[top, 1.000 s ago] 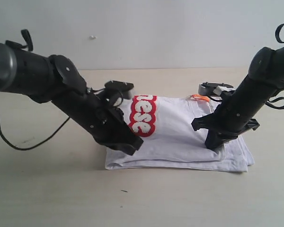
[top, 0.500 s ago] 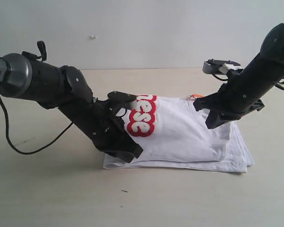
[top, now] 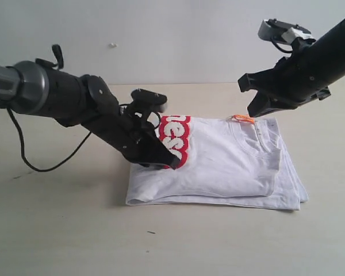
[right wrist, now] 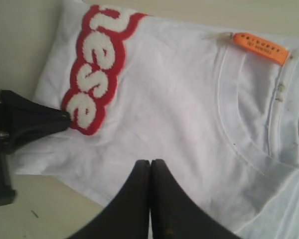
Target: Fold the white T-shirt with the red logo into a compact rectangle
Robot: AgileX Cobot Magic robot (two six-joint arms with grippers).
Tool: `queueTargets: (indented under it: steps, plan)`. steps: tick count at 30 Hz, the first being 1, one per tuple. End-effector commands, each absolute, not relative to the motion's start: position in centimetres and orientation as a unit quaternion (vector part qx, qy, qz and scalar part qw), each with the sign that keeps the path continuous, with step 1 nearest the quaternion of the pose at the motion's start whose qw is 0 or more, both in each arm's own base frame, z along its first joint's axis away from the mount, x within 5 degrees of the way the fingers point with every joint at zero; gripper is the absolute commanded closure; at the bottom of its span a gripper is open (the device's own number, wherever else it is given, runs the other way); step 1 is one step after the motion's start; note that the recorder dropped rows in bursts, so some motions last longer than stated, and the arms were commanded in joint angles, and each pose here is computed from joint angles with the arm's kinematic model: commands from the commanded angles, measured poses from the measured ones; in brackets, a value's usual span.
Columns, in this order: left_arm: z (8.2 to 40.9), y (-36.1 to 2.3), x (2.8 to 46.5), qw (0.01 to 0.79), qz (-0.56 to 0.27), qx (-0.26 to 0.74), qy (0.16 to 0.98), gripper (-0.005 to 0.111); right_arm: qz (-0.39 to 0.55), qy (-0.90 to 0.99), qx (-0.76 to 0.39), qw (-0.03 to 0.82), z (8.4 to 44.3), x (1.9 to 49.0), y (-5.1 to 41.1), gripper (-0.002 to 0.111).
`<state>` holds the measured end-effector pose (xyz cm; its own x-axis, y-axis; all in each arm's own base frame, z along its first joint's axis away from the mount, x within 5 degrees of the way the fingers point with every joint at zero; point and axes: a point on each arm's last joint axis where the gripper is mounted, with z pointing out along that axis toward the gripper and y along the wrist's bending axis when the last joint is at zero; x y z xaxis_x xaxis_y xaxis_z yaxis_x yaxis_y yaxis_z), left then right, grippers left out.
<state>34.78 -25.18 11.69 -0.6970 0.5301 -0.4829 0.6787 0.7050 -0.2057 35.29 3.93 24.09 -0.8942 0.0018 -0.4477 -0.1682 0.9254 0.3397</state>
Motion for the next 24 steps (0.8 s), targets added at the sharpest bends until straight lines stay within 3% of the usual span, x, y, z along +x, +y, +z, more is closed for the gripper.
queueTargets:
  steps: [1, 9, 24]
  plan:
    - [9.8, -25.3, 35.0, 0.157, -0.176, 0.35, 0.907, 0.107, 0.192, 0.945, -0.057, 0.258, 26.7, 34.2, 4.1, 0.108]
    - [8.7, -23.4, 33.9, 0.059, -0.097, 0.372, 0.921, 0.107, 0.201, 0.934, -0.069, 0.288, 29.0, 33.1, 4.3, 0.108]
    - [11.1, -19.7, 33.4, 0.05, -0.056, 0.317, 0.945, 0.107, 0.201, 0.933, -0.086, 0.285, 29.5, 32.5, 4.4, 0.108]
